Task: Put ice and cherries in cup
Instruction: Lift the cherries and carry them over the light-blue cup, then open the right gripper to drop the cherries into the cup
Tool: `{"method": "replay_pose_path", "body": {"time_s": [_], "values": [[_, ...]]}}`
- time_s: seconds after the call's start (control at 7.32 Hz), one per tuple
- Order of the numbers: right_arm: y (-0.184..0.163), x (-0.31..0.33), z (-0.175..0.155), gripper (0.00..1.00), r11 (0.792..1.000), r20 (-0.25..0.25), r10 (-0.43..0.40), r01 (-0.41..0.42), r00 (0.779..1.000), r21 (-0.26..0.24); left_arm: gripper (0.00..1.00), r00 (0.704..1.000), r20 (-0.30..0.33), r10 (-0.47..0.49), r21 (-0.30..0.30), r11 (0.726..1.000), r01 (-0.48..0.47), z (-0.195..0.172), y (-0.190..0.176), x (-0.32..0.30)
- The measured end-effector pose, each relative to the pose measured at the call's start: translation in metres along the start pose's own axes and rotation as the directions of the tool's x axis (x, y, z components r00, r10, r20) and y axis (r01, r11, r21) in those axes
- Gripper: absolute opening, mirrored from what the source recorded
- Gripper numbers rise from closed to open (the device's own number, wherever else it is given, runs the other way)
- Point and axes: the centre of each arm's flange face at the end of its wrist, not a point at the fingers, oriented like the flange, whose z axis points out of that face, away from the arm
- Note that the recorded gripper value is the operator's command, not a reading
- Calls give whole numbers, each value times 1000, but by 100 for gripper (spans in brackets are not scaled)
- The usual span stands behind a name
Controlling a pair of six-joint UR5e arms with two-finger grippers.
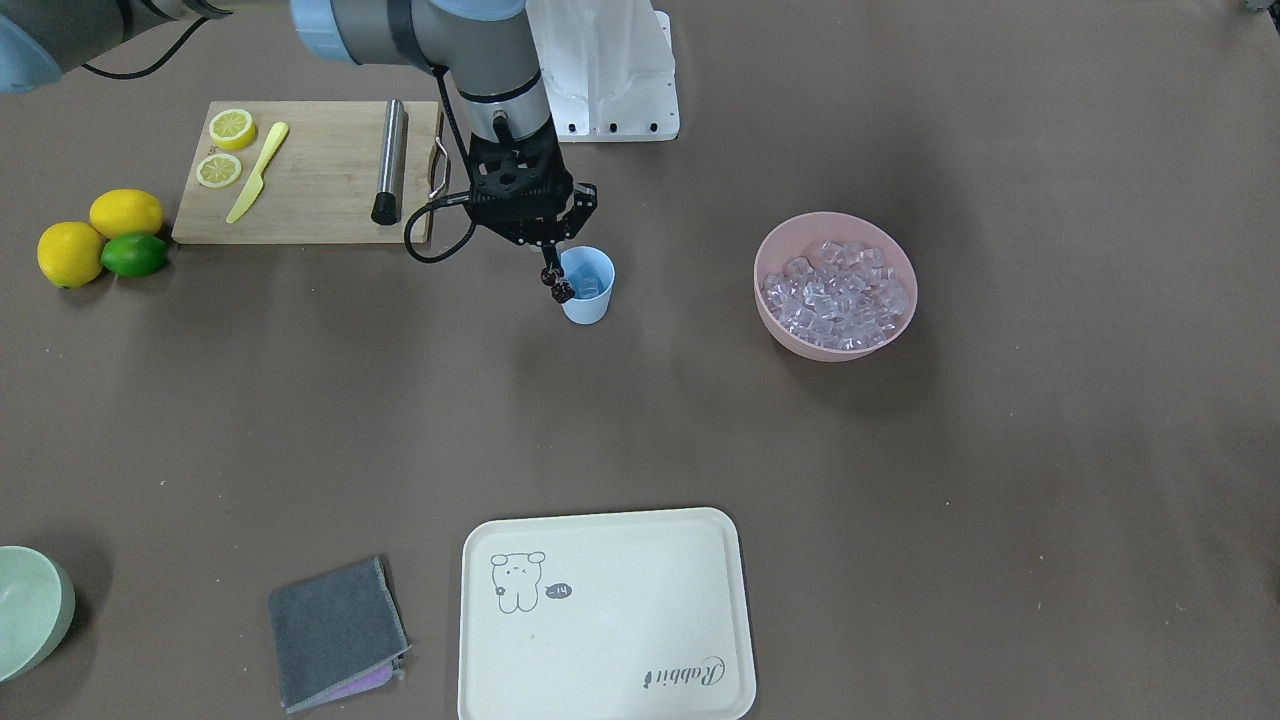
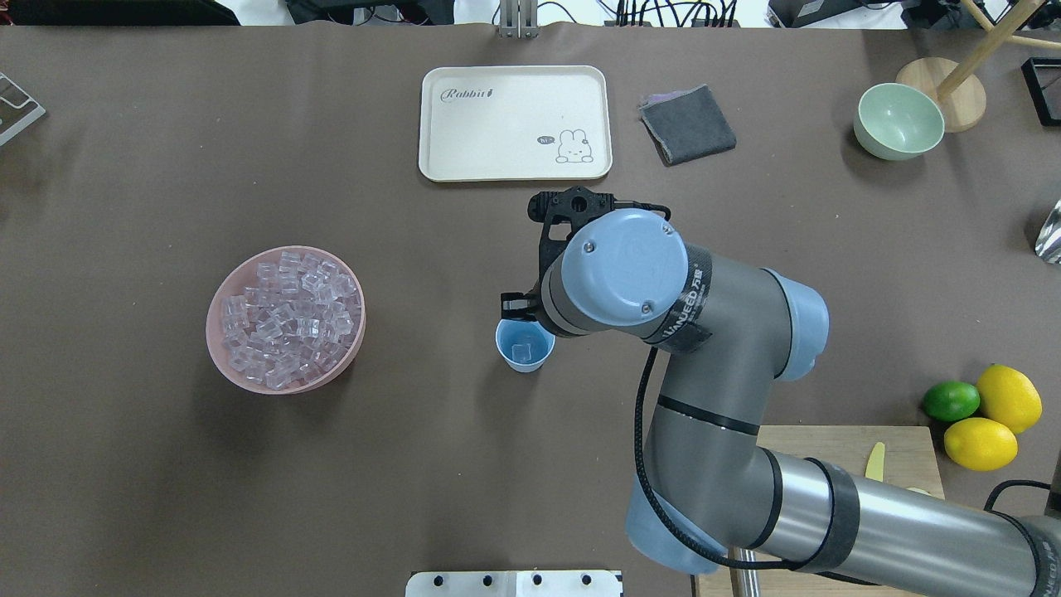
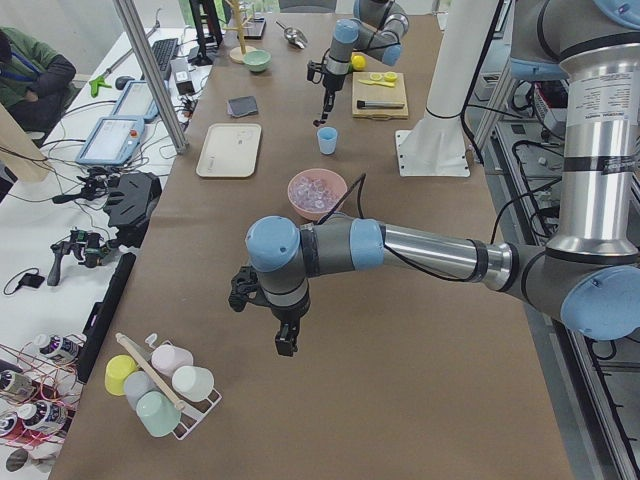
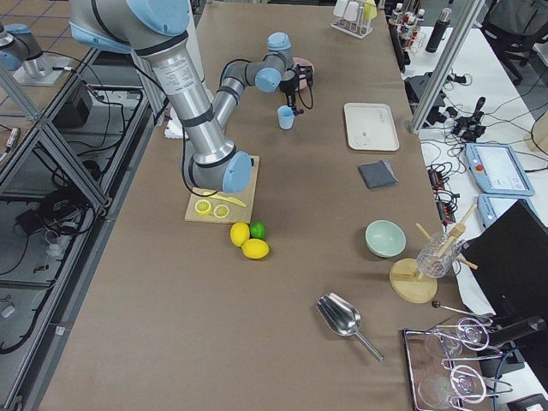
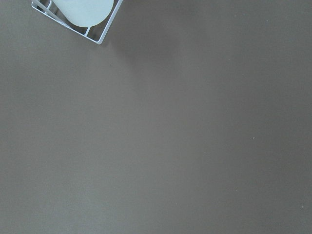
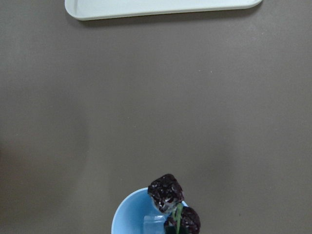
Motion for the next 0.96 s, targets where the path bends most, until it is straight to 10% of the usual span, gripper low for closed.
{"method": "replay_pose_path", "body": {"time_s": [0.55,0.96], "values": [[29,-14,8,99,1000,-1,-26,26,1000,-8,99,1000,-2,4,7,1000,-4,-2,0,1],[31,-14,10,100,1000,1,-17,17,1000,-19,99,1000,-3,0,4,1000,0,0,2,0]]}}
